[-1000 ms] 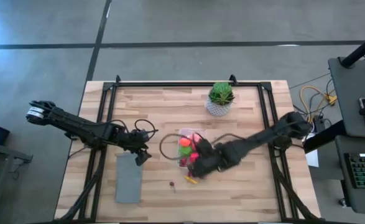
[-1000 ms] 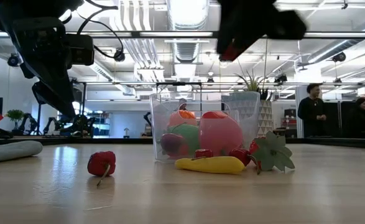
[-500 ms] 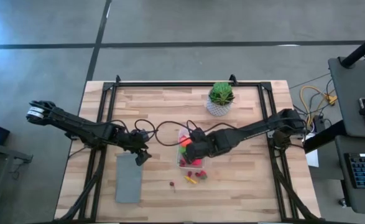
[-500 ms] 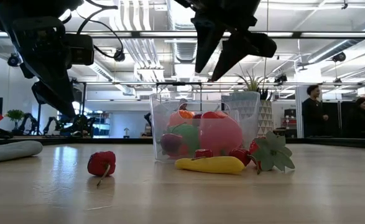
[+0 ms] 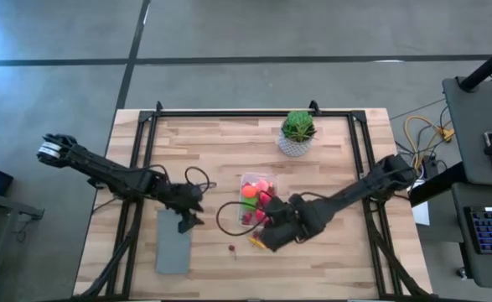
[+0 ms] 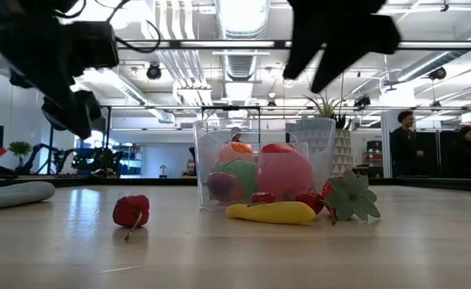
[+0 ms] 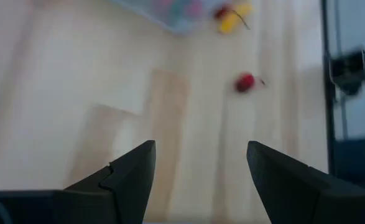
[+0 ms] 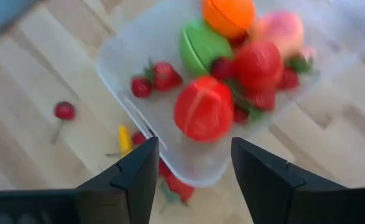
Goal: Pick and placing Produce into tupperware
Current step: Put the red cherry into the transparent bin
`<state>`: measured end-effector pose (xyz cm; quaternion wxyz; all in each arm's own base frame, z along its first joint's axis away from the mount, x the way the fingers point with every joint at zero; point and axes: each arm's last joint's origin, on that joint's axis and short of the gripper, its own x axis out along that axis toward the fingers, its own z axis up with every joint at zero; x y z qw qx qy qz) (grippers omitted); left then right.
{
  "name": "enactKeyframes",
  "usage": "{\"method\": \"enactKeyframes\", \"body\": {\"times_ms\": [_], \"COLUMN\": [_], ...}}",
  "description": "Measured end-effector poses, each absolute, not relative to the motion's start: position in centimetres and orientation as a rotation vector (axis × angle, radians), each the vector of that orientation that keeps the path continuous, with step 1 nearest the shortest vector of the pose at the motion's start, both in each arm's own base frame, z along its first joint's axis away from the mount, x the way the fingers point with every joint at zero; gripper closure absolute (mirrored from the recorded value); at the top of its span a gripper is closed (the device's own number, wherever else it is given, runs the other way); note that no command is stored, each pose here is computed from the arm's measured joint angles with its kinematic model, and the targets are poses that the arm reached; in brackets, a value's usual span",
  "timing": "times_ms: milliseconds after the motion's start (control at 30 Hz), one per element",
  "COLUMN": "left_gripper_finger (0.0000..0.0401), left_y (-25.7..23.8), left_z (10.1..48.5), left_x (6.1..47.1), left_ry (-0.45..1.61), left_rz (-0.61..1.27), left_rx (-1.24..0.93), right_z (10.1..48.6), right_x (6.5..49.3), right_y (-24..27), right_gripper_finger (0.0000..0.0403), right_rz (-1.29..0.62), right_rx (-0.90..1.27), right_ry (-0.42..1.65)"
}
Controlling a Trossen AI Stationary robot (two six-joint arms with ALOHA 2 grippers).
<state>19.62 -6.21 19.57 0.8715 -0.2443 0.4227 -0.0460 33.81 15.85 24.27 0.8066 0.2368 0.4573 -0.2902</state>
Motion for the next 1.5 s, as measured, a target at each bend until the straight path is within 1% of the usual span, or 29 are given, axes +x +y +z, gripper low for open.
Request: {"method": "enactKeyframes", "body": {"times_ms": [133,233,400,533,633,833,1200,1500], "left_gripper_finger": [0.0162,0.0162,0.0162,0.0162,0.0162,0.0162,0.0162,0.0162], "left_y": [-8.8,-10.6,-11.9,-12.8,-13.6,-14.5,-15.0,-15.4], "left_z": [19.1,18.1,16.1,15.1,15.1,15.0,14.3,13.1], "left_x": [20.1,21.0,22.9,24.6,26.0,27.8,28.7,29.6], "left_ry": [0.857,0.815,0.825,0.803,0.746,0.721,0.694,0.723], "left_rz": [-0.235,-0.31,-0.277,-0.297,-0.328,-0.346,-0.351,-0.347], "left_rx": [-0.42,-0.304,-0.154,-0.114,-0.076,-0.031,-0.043,-0.037], "right_z": [23.8,23.8,23.8,23.8,23.8,23.7,23.7,23.7], "right_x": [32.0,30.5,29.1,28.8,28.6,28.4,28.3,28.3], "right_y": [17.3,18.1,18.9,19.3,19.6,19.9,19.9,19.9], "right_gripper_finger": [0.0209,0.0209,0.0209,0.0209,0.0209,0.0209,0.0209,0.0209], "right_rz": [-0.75,-0.858,-0.954,-0.967,-0.969,-0.958,-0.957,-0.948], "right_rx": [0.53,0.547,0.604,0.64,0.663,0.668,0.655,0.639], "right_ry": [0.943,0.898,0.86,0.843,0.849,0.881,0.892,0.904]}}
